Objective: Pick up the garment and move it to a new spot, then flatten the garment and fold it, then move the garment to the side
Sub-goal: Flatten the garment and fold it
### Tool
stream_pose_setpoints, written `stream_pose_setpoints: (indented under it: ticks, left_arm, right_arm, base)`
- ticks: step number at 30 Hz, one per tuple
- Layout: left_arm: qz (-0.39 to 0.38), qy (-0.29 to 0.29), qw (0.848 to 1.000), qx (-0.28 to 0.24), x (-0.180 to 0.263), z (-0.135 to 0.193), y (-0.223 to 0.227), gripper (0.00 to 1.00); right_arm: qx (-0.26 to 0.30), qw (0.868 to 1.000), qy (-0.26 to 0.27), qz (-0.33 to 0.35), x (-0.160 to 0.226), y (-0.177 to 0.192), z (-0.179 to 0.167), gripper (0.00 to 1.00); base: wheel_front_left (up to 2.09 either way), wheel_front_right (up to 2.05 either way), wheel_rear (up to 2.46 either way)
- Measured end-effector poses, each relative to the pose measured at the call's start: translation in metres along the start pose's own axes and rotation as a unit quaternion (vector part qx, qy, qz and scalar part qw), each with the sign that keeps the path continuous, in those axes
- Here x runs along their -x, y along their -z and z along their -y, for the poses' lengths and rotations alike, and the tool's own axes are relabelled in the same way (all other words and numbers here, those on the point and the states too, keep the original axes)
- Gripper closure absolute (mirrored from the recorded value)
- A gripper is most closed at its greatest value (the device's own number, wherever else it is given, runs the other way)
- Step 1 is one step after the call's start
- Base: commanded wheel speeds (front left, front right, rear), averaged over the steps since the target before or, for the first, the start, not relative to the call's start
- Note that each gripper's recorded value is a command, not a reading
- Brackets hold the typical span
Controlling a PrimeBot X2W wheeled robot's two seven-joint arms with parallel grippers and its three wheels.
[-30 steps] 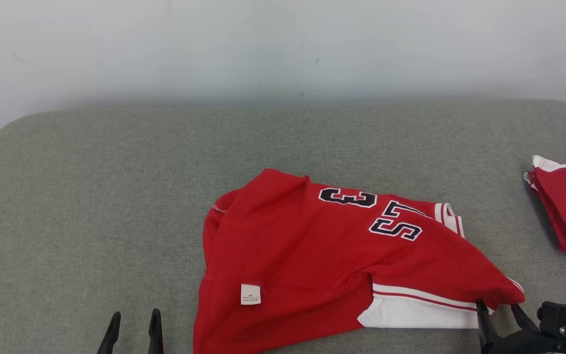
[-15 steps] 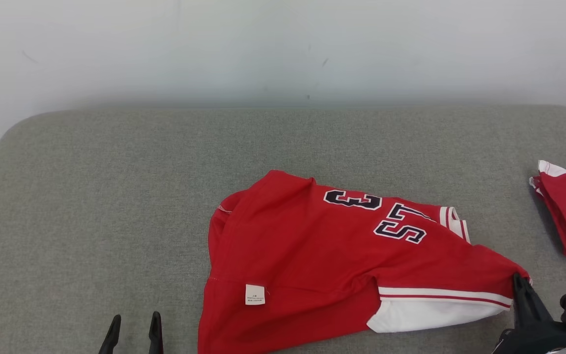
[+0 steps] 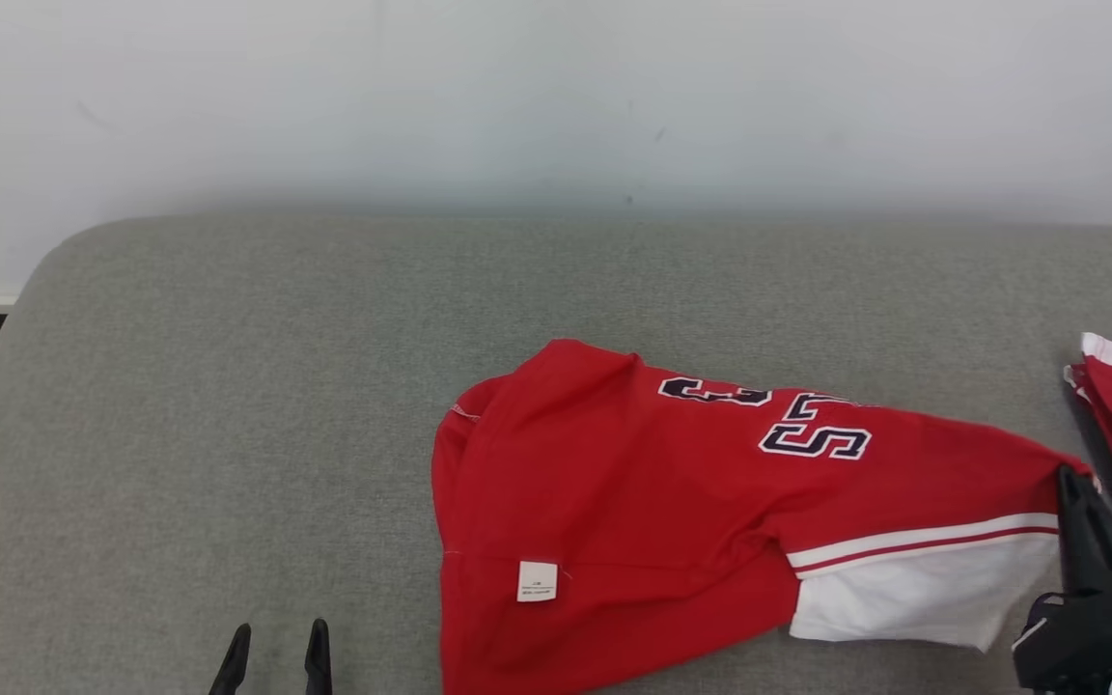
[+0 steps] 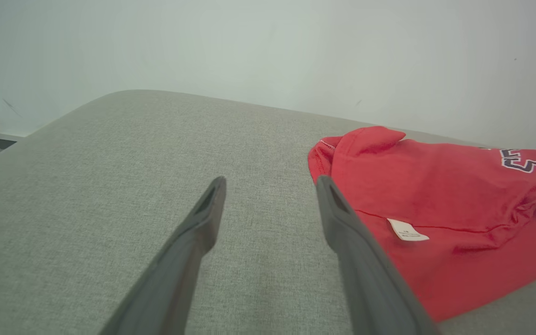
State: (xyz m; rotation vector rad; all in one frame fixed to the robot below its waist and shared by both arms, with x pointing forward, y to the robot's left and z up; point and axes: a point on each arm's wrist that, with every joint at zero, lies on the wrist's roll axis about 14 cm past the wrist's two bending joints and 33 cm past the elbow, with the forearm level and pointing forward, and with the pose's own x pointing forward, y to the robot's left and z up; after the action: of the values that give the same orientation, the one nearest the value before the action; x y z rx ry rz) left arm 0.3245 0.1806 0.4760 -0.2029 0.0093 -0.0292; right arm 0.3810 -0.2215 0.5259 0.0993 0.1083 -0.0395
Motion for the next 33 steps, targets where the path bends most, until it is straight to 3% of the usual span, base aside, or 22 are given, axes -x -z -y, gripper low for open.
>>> stream_pose_setpoints:
  ticks: [4, 9, 23, 24, 25, 33]
  left_arm:
    - [0.000, -0.011, 1.000, 0.002, 0.004, -0.006, 0.000, 0.00]
    - [-0.002, -0.020, 1.000, 0.003, 0.005, -0.010, 0.001, 0.00]
    - [-0.002, -0.036, 0.999, 0.000, -0.004, -0.019, -0.001, 0.00]
    - [-0.003, -0.038, 0.999, -0.001, -0.004, -0.020, 0.000, 0.00]
    - [-0.003, -0.040, 0.999, -0.001, -0.004, -0.021, 0.000, 0.00]
    - [0.000, -0.046, 0.999, -0.002, -0.001, -0.025, -0.002, 0.00]
  right_arm:
    - [-0.019, 1.000, -0.007, 0.003, -0.003, -0.010, -0.003, 1.00]
    - [-0.018, 0.999, -0.004, -0.042, -0.015, 0.014, -0.002, 1.00]
    - [-0.015, 0.994, 0.018, -0.107, -0.102, 0.066, -0.012, 1.00]
    - [-0.012, 0.993, 0.018, -0.114, -0.105, 0.071, -0.014, 0.47]
    - [-0.011, 0.992, 0.018, -0.121, -0.108, 0.076, -0.015, 0.00]
    - [-0.025, 0.993, 0.023, -0.110, -0.106, 0.079, -0.013, 0.00]
  base:
    - [0.00, 0.00, 0.00]
    - [0.00, 0.00, 0.00]
    - [0.00, 0.00, 0.00]
    - [0.00, 0.00, 0.00]
    - [0.00, 0.00, 0.00]
    - [0.00, 0.00, 0.00]
